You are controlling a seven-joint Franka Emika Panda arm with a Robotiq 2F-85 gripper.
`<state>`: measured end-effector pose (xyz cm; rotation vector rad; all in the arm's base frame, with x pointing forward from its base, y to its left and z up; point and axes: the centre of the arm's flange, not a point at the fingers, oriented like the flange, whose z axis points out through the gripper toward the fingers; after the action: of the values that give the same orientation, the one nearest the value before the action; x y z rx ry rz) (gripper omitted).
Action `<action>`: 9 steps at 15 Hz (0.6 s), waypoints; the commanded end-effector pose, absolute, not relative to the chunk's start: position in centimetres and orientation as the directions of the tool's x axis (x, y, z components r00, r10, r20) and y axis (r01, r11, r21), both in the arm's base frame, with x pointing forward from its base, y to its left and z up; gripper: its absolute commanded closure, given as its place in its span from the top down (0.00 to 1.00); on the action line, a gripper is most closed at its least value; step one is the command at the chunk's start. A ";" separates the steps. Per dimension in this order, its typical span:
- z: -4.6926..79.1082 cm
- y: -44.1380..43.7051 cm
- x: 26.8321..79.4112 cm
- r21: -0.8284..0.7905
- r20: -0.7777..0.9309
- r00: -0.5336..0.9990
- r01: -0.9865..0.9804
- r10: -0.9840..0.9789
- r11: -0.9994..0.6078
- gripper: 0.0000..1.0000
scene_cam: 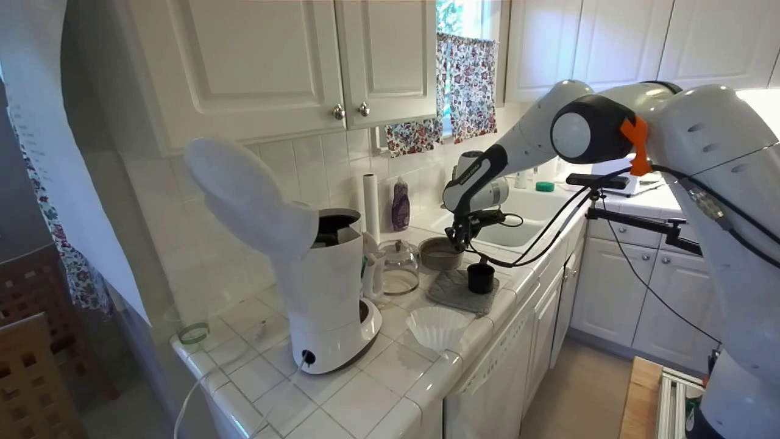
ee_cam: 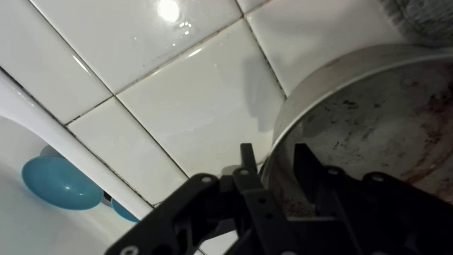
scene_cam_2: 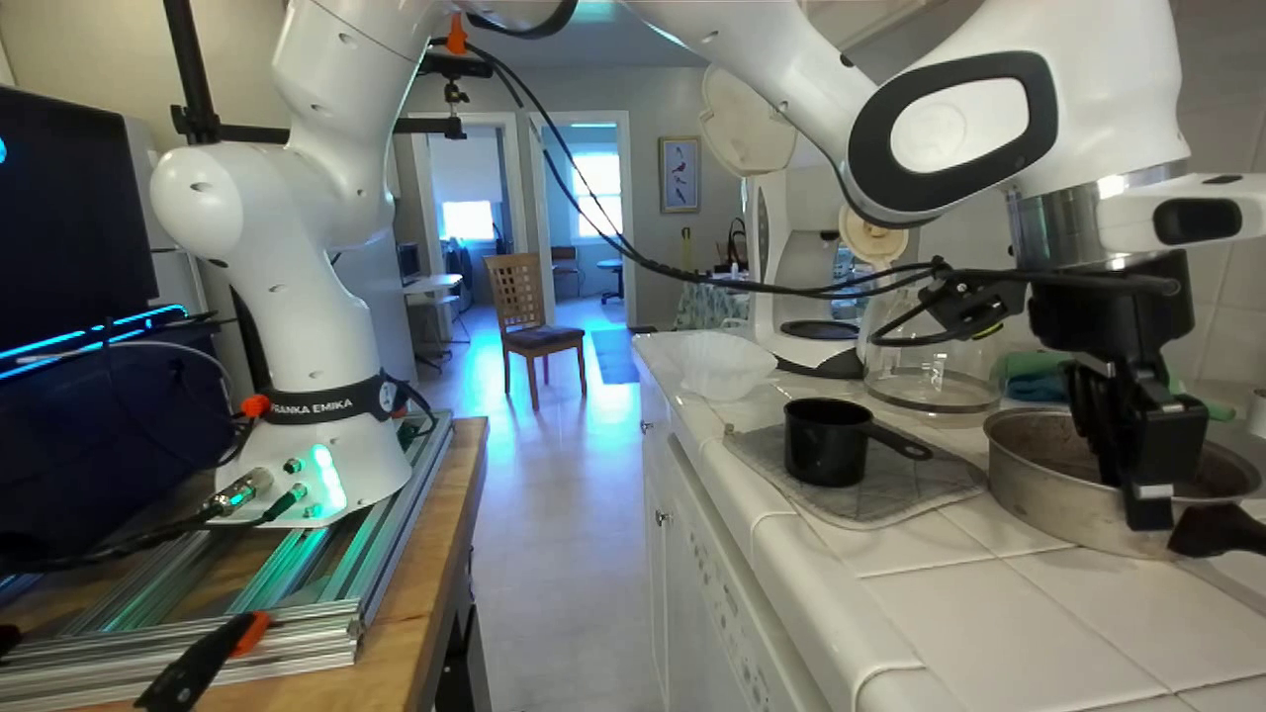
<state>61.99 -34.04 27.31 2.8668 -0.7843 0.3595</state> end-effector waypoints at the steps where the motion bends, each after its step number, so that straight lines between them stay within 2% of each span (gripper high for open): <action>1: 27.2 -35.0 63.0 0.059 0.254 0.833 -0.521 -0.492 -0.851 0.38; 2: 27.2 -35.1 63.1 0.058 0.252 0.832 -0.522 -0.494 -0.851 0.36; 3: 27.2 -35.2 63.1 0.056 0.250 0.831 -0.524 -0.496 -0.850 0.20; 5: 26.9 -35.2 63.0 0.053 0.245 0.831 -0.525 -0.499 -0.849 0.14; 6: 26.8 -35.2 63.0 0.053 0.242 0.832 -0.525 -0.500 -0.849 0.04; 8: 26.8 -35.2 63.1 0.048 0.244 0.829 -0.528 -0.503 -0.848 0.00; 9: 27.0 -35.2 63.1 0.044 0.246 0.828 -0.529 -0.504 -0.847 0.03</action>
<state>62.35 -34.69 27.46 2.8688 -0.8063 0.3541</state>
